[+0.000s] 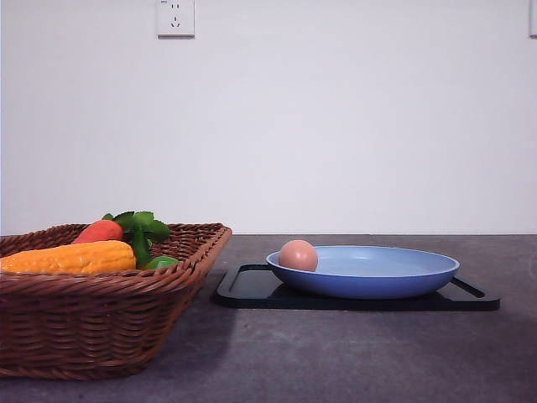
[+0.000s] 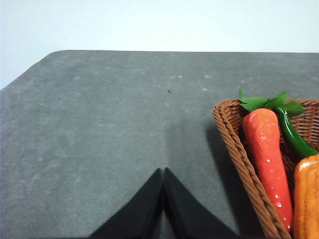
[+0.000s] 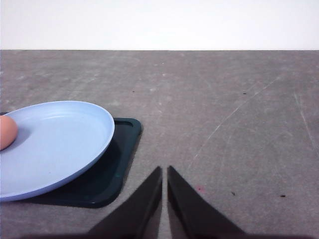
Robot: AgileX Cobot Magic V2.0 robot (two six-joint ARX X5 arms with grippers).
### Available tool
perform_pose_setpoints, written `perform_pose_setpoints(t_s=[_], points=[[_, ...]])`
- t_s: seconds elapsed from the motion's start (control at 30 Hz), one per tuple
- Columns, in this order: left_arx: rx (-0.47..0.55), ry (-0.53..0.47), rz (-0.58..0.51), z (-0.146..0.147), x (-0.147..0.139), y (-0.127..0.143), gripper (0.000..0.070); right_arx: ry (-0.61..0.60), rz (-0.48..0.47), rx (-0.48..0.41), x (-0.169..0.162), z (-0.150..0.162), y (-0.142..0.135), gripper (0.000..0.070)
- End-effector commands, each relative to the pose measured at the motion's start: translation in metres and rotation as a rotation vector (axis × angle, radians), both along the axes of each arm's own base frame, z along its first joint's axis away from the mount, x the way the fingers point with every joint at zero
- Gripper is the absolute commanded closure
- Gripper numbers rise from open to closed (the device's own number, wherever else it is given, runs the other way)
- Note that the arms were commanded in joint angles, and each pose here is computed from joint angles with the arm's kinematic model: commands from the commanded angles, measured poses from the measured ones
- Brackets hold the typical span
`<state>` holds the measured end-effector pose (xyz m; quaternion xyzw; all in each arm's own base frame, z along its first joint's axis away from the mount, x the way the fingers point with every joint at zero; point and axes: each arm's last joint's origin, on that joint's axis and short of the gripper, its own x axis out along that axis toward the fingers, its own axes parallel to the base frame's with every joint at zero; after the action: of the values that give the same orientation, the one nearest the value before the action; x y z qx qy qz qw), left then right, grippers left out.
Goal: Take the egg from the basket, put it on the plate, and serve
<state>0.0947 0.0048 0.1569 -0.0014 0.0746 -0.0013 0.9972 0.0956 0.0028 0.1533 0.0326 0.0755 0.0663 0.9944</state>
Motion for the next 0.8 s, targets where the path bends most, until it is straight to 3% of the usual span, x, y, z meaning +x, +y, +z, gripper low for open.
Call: perform_pose_setpoints(t_s=[0.0, 0.77], points=[[-0.004, 0.034, 0.004, -0.0090, 0.0009, 0.0003, 0.0700, 0.005, -0.003, 0.010, 0.0003, -0.0018, -0.0001, 0.0700], [-0.004, 0.034, 0.004, -0.0090, 0.0009, 0.0003, 0.0700, 0.005, -0.003, 0.010, 0.0003, -0.0018, -0.0001, 0.0700]])
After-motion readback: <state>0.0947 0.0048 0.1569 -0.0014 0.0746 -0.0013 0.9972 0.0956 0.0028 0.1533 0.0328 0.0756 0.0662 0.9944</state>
